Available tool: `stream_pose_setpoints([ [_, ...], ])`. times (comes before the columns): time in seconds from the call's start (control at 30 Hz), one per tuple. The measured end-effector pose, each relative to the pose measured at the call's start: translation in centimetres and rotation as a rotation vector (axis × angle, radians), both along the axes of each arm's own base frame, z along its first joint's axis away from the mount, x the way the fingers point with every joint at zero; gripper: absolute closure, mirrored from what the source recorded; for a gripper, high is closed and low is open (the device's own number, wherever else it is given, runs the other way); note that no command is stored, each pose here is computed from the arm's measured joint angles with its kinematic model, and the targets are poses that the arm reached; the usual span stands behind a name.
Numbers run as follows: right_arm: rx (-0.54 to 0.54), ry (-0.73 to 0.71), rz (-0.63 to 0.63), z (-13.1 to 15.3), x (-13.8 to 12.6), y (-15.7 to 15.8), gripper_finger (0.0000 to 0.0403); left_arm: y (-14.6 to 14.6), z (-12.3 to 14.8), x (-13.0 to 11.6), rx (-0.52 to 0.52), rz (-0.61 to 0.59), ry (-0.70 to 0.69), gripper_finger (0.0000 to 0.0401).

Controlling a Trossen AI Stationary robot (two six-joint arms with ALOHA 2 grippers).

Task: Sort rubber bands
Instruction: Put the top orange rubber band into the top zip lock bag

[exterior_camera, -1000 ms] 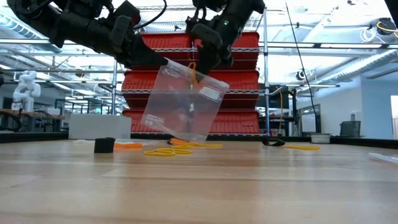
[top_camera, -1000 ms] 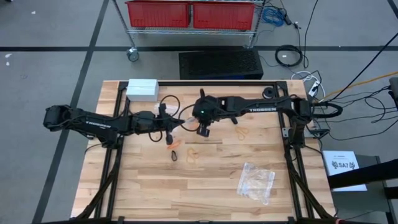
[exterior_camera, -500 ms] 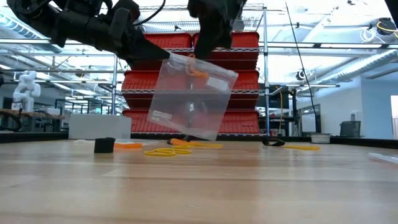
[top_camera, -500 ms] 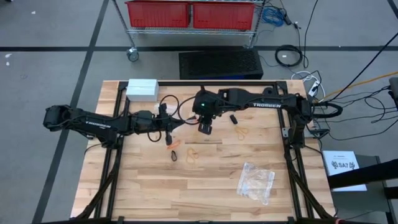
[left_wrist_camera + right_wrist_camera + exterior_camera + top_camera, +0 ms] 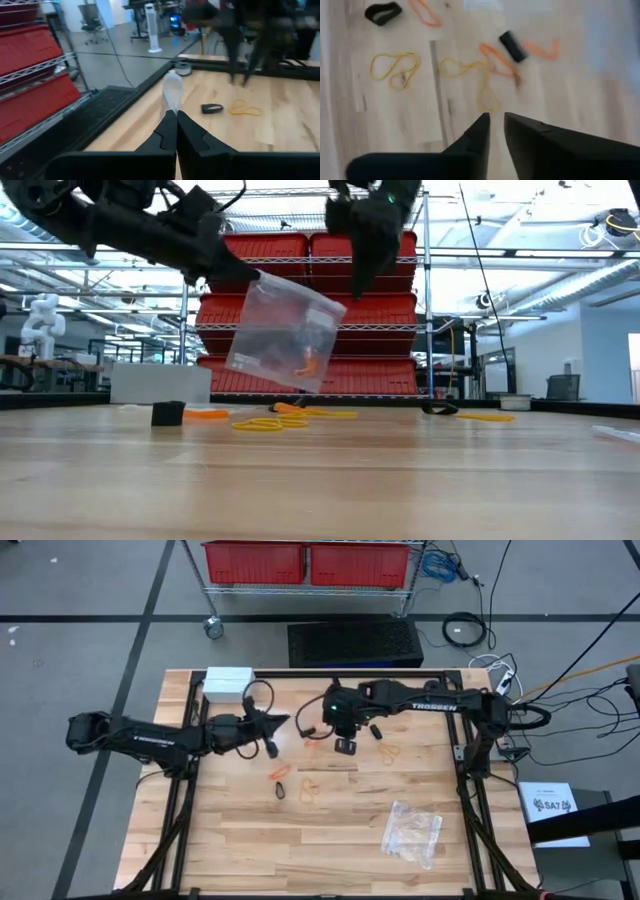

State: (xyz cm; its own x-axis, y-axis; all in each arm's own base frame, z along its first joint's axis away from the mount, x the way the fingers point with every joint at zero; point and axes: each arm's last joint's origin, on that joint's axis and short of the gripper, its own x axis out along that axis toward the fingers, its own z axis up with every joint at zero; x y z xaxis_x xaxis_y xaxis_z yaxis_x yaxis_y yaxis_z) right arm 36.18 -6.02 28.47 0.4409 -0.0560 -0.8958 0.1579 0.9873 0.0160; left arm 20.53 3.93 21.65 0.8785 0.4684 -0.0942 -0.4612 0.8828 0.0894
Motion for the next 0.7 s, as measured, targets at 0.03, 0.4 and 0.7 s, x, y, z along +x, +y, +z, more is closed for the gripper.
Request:
stream_pose_setpoints([
  [0.03, 0.009, -0.025, 0.003, -0.7, -0.4, 0.0, 0.0380, 0.2, 0.1, -0.4, -0.003, 0.011, -0.019, 0.0400],
  [0.4, 0.047, -0.311, -0.016, -8.4, 0.5, 0.3, 0.0373, 0.2, 1.1, -3.1, 0.021, -0.022, -0.109, 0.0400],
  [0.7, -0.028, -0.248, 0.078, -11.9, 4.8, -0.6, 0.0272, 0.3, 0.9, -3.4, 0.011, -0.012, -0.077, 0.0400],
])
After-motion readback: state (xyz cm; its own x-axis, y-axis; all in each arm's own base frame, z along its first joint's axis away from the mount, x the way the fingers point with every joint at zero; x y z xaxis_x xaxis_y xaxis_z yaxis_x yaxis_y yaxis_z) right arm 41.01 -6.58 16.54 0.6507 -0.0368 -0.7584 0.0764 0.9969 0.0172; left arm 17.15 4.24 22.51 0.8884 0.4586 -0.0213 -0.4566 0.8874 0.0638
